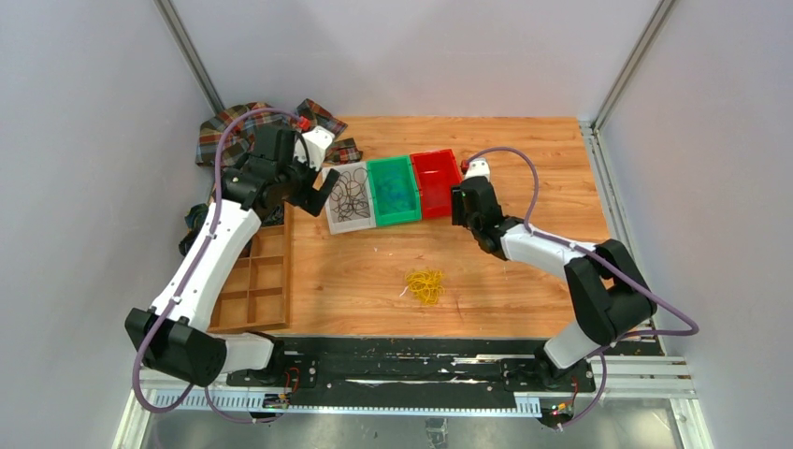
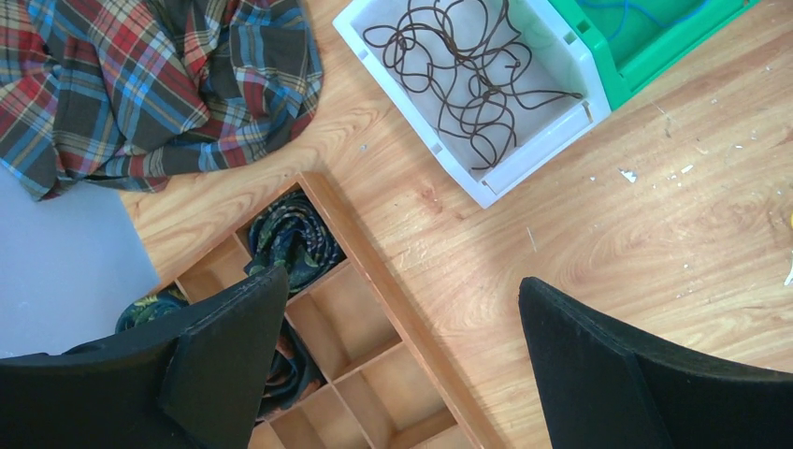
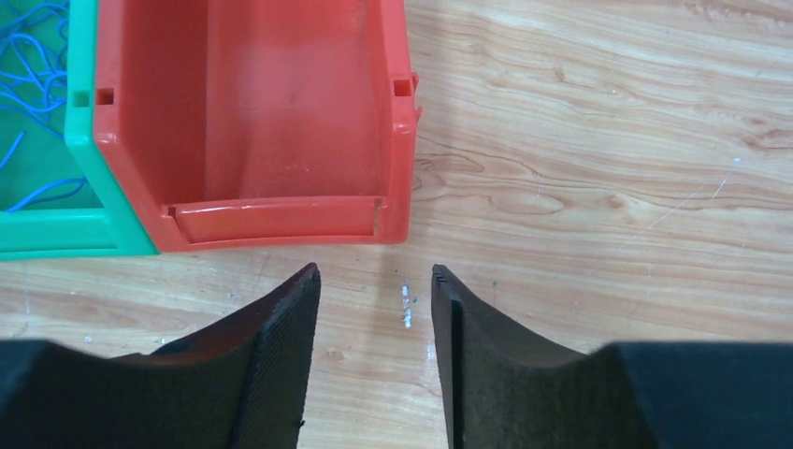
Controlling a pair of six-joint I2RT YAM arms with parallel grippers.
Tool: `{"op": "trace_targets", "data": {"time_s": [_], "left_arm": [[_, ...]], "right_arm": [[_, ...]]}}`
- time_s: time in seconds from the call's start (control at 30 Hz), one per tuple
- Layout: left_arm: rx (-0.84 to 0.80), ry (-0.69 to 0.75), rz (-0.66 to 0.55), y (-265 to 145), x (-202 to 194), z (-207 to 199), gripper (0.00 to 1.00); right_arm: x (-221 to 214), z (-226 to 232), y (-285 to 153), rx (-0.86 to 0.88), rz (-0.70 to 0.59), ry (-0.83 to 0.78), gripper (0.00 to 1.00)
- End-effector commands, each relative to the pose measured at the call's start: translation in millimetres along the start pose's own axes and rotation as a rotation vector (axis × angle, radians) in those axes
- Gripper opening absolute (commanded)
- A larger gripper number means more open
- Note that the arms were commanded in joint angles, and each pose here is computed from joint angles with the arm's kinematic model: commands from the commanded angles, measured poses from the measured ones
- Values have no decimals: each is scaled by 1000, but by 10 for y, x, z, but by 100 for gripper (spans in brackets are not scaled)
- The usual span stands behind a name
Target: Untangle the cables
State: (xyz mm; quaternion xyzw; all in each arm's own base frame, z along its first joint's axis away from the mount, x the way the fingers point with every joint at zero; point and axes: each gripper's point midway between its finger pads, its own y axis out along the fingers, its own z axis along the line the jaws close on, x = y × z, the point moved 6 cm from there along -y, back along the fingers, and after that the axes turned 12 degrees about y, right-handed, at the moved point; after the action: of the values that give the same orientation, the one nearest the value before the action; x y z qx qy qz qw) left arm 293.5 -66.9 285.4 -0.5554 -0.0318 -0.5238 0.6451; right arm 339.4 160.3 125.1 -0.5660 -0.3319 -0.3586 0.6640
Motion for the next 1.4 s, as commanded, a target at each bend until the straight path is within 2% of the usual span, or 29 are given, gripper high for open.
{"op": "trace_targets", "data": {"time_s": [0.0,0.07,0.13,0.33,0.5,0.63,0.77,0.93,1.07,1.17,1.37], "left_arm": [[-10,-7,-21,-96,-34,-42,98],[-9,-9,-13,-84,-55,-49,98],[-11,-6,-10,-75,-61,-51,98],[-29,13,-41,-117,-18,-56,98],[-27,16,-26,-141,12,-25,98],[-49,17,-33,-151,-3,-63,98],[-52,29,-34,-151,-3,-62,98],[-58,52,-47,-184,-13,-72,98],[-80,72,-58,-208,-49,-116,98],[-93,89,-51,-207,-81,-137,98],[-104,104,-43,-178,-92,-144,98]], "right_arm": [[144,9,18,-36,-51,-4,54],[245,3,100,-47,-56,-3,61],[322,-17,197,-51,-43,-2,64],[400,-33,527,-65,-13,-9,62],[267,37,659,-41,43,-3,48],[141,26,565,-41,31,22,35],[51,16,434,-42,10,32,18],[-1,59,321,-27,6,6,6],[-7,49,227,-36,-4,12,11],[-24,25,144,-77,-5,32,10],[-241,-55,14,-211,36,184,13]]}}
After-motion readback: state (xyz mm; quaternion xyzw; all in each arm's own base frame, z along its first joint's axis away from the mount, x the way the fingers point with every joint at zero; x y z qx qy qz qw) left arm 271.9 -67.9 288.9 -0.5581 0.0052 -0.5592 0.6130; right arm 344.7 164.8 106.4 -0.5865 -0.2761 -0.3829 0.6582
